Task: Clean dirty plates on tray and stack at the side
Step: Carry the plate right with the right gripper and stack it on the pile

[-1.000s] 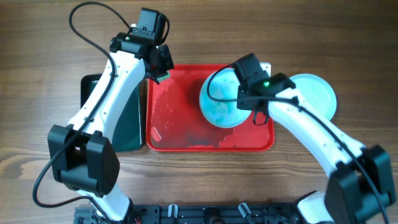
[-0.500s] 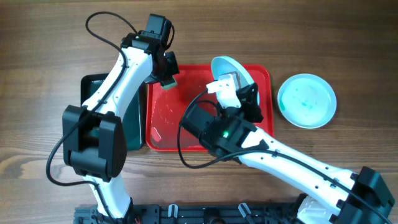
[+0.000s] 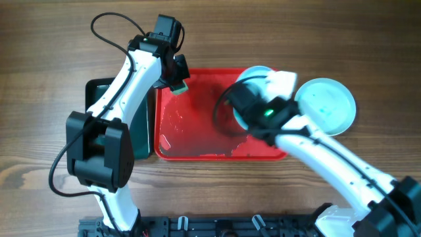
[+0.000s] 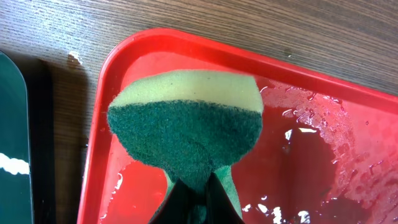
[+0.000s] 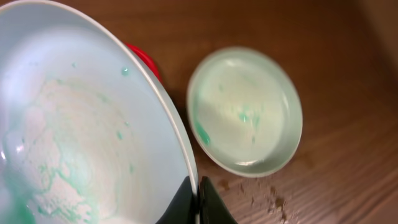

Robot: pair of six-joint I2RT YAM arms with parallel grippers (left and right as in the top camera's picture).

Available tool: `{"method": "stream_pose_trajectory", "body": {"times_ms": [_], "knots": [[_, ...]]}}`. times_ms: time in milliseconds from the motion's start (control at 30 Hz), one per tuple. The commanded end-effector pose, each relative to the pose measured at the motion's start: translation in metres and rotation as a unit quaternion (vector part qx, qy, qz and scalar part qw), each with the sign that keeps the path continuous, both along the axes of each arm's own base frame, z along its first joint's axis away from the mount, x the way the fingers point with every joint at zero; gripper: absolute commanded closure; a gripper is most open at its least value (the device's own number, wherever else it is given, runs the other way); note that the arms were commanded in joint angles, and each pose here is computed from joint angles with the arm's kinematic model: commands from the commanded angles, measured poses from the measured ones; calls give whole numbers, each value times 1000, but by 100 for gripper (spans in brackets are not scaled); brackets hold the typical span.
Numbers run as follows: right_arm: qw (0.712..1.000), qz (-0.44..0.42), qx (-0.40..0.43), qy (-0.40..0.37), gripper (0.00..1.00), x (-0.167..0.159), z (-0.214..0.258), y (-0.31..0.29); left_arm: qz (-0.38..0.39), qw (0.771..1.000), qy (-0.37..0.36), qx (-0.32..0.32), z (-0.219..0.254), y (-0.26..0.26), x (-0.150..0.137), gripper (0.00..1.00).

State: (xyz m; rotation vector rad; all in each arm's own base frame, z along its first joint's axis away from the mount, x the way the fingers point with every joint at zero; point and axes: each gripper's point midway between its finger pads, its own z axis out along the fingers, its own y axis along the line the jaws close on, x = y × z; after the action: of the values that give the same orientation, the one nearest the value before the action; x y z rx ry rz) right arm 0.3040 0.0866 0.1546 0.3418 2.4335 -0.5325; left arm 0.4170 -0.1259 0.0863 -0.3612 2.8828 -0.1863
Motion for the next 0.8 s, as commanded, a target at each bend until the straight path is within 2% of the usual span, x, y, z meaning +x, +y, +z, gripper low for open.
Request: {"method": "stream_pose_trajectory", "body": {"times_ms": [0,133,300,567,667,767], "knots": [[989,-30,132,55,96,0,-14,-7,-9,1000,6,0,-6,-1,-2,96],[969,-125,206,53,96,13,-20,-57,-11,1000,5,0,-6,-1,-1,96],[948,-231,215,42,96,8,-22,-133,-11,1000,5,0,-6,-1,-1,96],[943,-282,172,42,96,-9,-20,-174,-11,1000,4,0,-5,-2,-1,96],[938,-316,139,41,96,-22,-31,-185,-11,1000,4,0,-5,-2,-1,96],[938,-314,140,37,96,-22,-49,-185,-11,1000,4,0,-5,-2,-1,96]]}}
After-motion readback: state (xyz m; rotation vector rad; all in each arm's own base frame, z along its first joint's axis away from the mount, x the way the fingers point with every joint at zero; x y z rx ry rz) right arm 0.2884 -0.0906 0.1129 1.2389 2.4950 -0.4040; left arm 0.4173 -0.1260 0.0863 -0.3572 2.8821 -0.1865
